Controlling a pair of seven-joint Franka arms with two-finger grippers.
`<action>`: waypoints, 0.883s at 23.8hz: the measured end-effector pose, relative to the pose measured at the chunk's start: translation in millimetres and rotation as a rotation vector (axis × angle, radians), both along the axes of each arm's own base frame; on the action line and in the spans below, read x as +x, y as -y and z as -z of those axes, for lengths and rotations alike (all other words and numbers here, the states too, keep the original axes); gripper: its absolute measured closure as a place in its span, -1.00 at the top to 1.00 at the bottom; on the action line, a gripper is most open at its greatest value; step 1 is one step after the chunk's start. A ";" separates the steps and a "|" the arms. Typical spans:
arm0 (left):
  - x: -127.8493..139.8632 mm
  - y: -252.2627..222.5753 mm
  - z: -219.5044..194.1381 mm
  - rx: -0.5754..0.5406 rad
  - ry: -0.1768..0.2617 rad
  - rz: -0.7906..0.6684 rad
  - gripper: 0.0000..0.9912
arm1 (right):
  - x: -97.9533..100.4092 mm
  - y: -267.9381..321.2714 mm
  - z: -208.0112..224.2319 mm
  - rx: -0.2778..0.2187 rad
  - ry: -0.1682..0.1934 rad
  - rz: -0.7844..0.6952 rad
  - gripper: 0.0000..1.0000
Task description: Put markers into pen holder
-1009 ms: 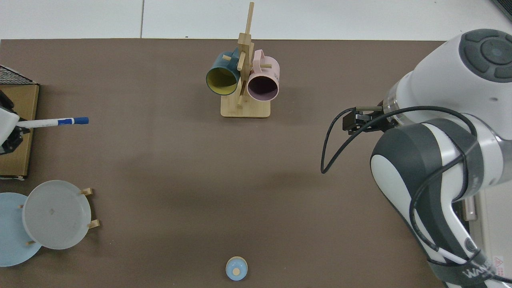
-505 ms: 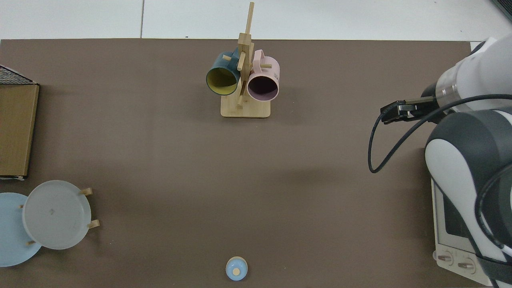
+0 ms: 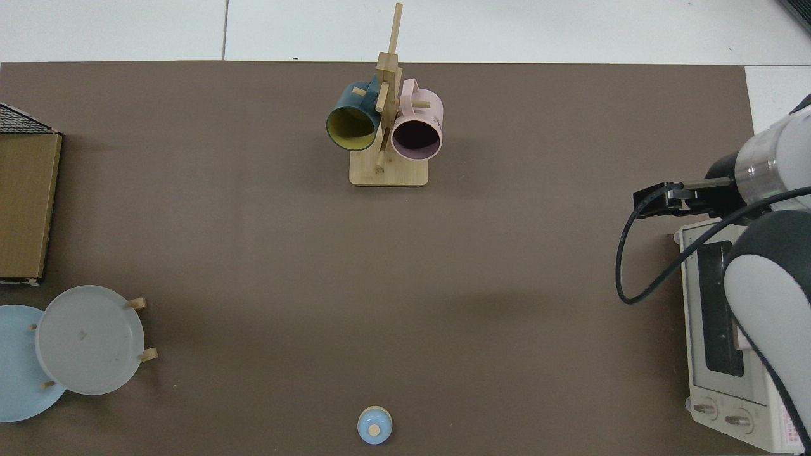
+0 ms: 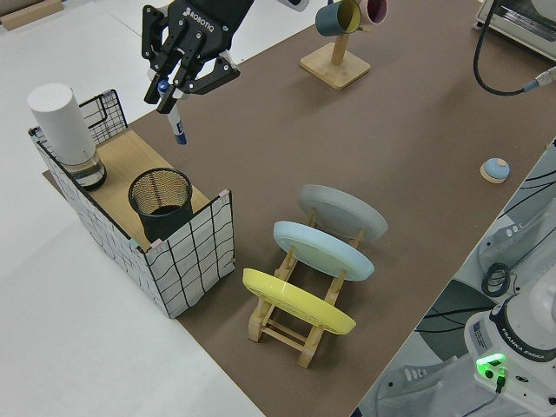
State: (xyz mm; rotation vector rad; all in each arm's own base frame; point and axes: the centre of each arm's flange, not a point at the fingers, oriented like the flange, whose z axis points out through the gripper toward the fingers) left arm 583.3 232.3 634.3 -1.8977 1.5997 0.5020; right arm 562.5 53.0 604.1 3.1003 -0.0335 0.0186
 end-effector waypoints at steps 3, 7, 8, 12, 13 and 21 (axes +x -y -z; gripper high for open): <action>-5.3 -13.7 -2.7 0.033 -0.028 0.004 -0.66 | 1.2 12.9 1.6 0.000 -0.001 0.023 1.00; -4.0 -15.8 -6.0 0.083 -0.061 0.052 -0.66 | 1.6 20.1 2.5 0.001 -0.003 0.036 1.00; -3.5 -16.1 -6.5 0.094 -0.067 0.061 -0.66 | 1.6 20.7 2.6 0.001 -0.003 0.037 1.00; 3.5 -19.4 4.3 0.137 -0.116 0.089 -0.66 | 2.0 23.9 2.4 0.002 -0.001 0.042 1.00; 6.9 -20.1 9.5 0.145 -0.126 0.095 -0.66 | 2.1 24.2 2.3 0.002 0.000 0.043 1.00; 25.1 -23.2 40.8 0.177 -0.187 0.115 -0.66 | 1.9 22.9 1.2 0.005 0.003 0.041 1.00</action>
